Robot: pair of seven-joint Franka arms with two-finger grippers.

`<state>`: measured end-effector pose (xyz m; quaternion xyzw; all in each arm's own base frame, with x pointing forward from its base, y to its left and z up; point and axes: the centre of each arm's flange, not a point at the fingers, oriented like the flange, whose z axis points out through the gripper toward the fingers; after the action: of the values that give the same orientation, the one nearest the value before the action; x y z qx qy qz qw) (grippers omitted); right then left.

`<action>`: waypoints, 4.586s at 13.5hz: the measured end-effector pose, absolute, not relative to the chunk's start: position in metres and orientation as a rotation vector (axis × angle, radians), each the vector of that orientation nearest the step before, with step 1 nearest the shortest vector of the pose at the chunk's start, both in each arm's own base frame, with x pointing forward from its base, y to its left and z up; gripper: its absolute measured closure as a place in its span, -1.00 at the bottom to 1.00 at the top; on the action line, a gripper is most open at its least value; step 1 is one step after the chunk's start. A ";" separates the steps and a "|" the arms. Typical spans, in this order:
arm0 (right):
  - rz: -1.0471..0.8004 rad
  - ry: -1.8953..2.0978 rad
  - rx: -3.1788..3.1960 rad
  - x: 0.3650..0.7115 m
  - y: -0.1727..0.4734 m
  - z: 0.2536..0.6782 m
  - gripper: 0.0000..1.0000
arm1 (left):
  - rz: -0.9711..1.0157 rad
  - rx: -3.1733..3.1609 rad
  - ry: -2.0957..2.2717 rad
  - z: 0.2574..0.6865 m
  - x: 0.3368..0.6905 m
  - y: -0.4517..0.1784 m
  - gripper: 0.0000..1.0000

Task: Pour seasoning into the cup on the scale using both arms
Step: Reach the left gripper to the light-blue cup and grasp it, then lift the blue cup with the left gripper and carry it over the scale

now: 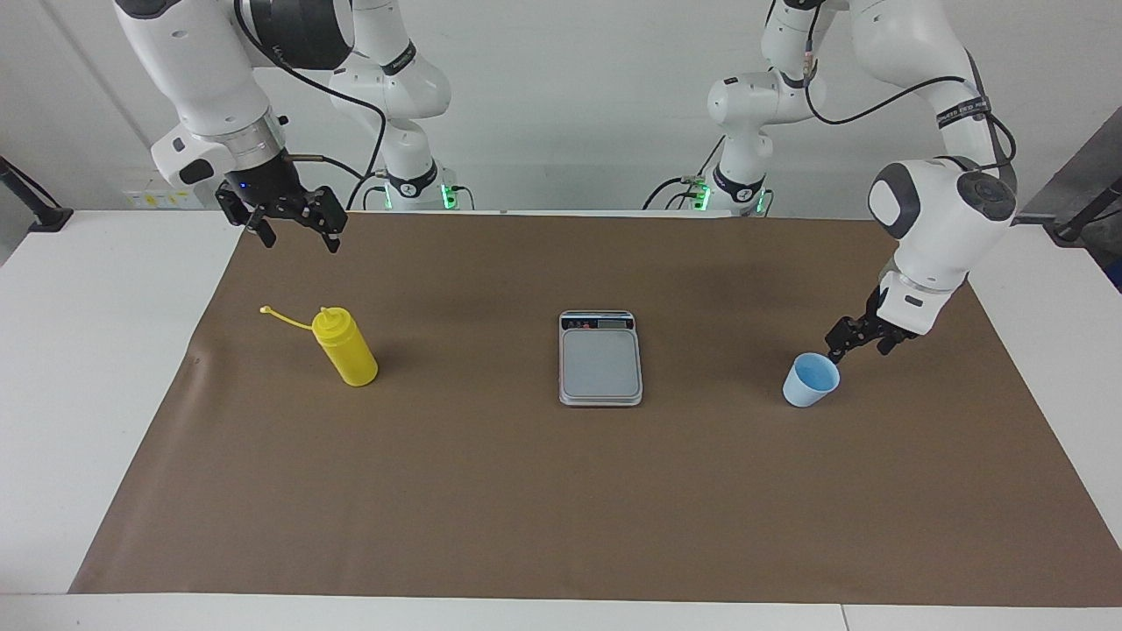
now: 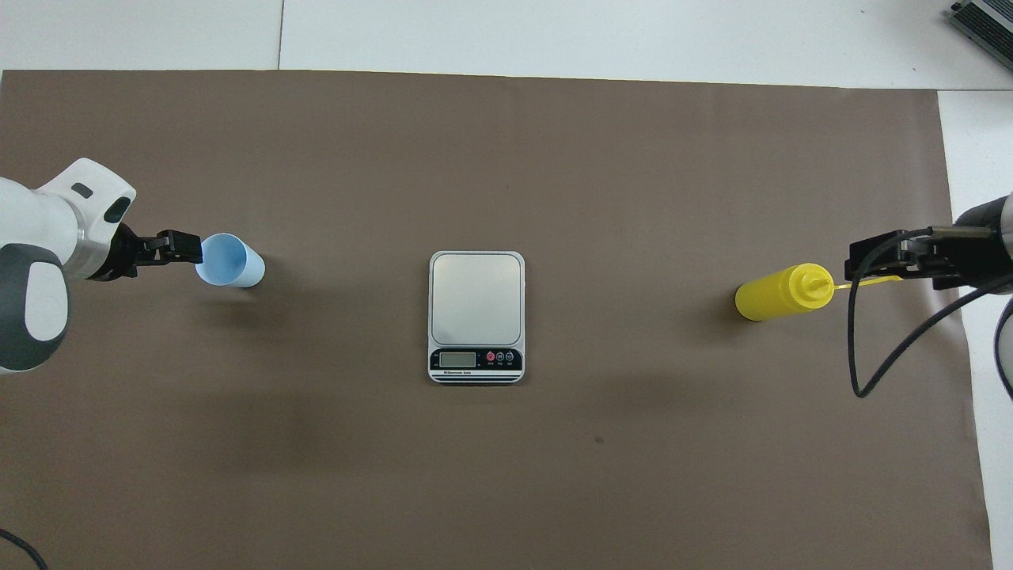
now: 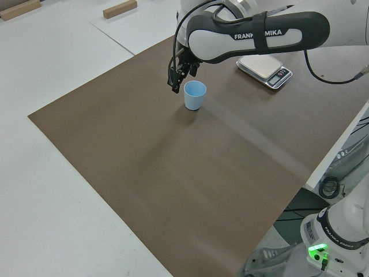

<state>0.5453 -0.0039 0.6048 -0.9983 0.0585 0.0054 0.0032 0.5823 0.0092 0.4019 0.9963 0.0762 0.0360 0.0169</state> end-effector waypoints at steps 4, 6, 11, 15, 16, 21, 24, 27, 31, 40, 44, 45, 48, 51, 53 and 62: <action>0.017 0.183 -3.130 0.545 -0.004 0.605 -1.00 | 0.117 3.089 0.284 0.386 0.579 -0.003 -1.00; 0.017 0.183 -3.130 0.545 -0.004 0.605 -1.00 | 0.105 3.090 0.282 0.368 0.571 -0.011 -1.00; 0.017 0.183 -3.130 0.545 -0.004 0.605 -1.00 | 0.098 3.091 0.289 0.358 0.566 -0.010 -1.00; 0.017 0.183 -3.130 0.545 -0.004 0.605 -1.00 | 0.094 3.089 0.293 0.344 0.569 -0.010 -1.00; 0.017 0.183 -3.130 0.545 -0.004 0.605 -1.00 | 0.093 3.089 0.294 0.341 0.570 -0.010 -0.97; 0.017 0.183 -3.130 0.545 -0.004 0.605 -1.00 | 0.097 3.088 0.298 0.340 0.572 -0.010 -0.14; 0.017 0.183 -3.130 0.545 -0.004 0.605 -1.00 | 0.103 3.087 0.297 0.346 0.576 -0.010 0.57; 0.017 0.183 -3.130 0.545 -0.004 0.605 -1.00 | 0.066 3.088 0.292 0.372 0.589 -0.011 0.94; 0.017 0.183 -3.130 0.545 -0.004 0.605 -1.00 | 0.032 3.089 0.269 0.417 0.605 -0.018 0.94; 0.017 0.183 -3.130 0.545 -0.004 0.605 -1.00 | -0.044 3.078 0.286 0.460 0.574 -0.202 0.94; 0.017 0.183 -3.130 0.545 -0.004 0.605 -1.00 | -0.047 3.072 0.350 0.462 0.533 -0.293 0.94; 0.017 0.183 -3.130 0.545 -0.004 0.605 -1.00 | -0.021 3.058 0.370 0.461 0.526 -0.309 0.94; 0.017 0.183 -3.130 0.545 -0.004 0.605 -1.00 | 0.089 2.995 0.385 0.446 0.505 -0.341 0.94; 0.017 0.183 -3.130 0.545 -0.004 0.605 -1.00 | 0.113 2.985 0.378 0.434 0.497 -0.339 0.94; 0.017 0.183 -3.130 0.545 -0.004 0.605 -1.00 | 0.134 2.977 0.364 0.428 0.489 -0.340 0.94; 0.017 0.183 -3.130 0.545 -0.004 0.605 -1.00 | 0.143 2.978 0.307 0.405 0.466 -0.352 0.94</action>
<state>0.5453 -0.0039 0.6048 -0.9983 0.0585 0.0054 0.0032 0.4657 -0.3525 0.4046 0.9910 0.1022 0.0475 0.0723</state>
